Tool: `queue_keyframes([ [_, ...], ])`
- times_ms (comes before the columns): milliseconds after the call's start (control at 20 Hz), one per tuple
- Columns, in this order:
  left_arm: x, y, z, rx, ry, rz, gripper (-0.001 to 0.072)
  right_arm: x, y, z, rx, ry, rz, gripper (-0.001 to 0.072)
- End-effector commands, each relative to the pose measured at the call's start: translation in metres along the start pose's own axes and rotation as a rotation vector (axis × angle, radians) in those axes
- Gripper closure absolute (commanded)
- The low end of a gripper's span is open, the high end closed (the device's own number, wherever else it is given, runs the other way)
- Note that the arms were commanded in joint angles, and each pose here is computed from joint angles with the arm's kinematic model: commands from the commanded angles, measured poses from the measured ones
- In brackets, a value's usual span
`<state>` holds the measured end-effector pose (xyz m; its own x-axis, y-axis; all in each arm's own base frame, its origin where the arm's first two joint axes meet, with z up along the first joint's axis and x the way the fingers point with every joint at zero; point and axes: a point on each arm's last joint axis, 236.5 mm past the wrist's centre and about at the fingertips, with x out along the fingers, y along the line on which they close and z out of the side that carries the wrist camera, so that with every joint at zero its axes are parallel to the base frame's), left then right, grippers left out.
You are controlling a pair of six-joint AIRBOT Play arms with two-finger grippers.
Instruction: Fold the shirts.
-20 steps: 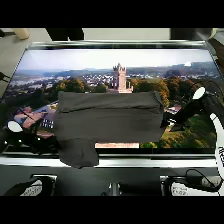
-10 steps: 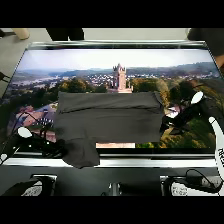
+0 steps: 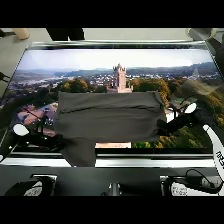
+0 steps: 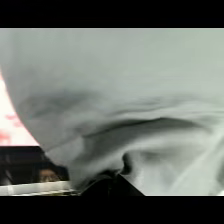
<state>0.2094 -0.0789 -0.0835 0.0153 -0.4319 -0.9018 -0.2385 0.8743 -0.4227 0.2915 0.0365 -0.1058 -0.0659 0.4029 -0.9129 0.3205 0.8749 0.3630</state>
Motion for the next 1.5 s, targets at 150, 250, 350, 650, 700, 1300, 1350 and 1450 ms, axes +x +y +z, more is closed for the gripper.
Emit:
queue_keyframes([
  [150, -0.113, -0.062, 0.108, 0.187, -0.380, -0.020, 0.0684, -0.112, 0.062, 0.075, -0.173, -0.306, 0.040, 0.0687],
  [250, -0.128, -0.073, 0.148, 0.175, -0.433, -0.030, 0.0684, -0.132, 0.089, 0.110, -0.234, -0.408, 0.029, 0.0687],
  [350, -0.124, -0.076, 0.188, 0.166, -0.431, -0.029, 0.0683, -0.124, 0.103, 0.146, -0.252, -0.446, 0.004, 0.0686],
  [650, -0.072, -0.077, 0.281, 0.059, -0.361, -0.088, 0.0681, -0.059, 0.089, 0.209, -0.109, -0.397, 0.018, 0.0683],
  [700, -0.058, -0.074, 0.285, 0.048, -0.338, -0.092, 0.0680, -0.047, 0.086, 0.211, -0.099, -0.379, 0.019, 0.0683],
  [1300, -0.110, -0.094, 0.268, 0.173, -0.387, -0.107, 0.0176, -0.066, 0.024, 0.220, -0.003, -0.326, 0.045, 0.0004],
  [1350, -0.118, -0.102, 0.265, 0.190, -0.403, -0.111, 0.0176, -0.056, 0.034, 0.219, -0.002, -0.301, 0.088, 0.0003],
  [1450, -0.130, -0.114, 0.260, 0.218, -0.427, -0.117, 0.0176, -0.039, 0.059, 0.217, -0.004, -0.260, 0.201, 0.0002],
])
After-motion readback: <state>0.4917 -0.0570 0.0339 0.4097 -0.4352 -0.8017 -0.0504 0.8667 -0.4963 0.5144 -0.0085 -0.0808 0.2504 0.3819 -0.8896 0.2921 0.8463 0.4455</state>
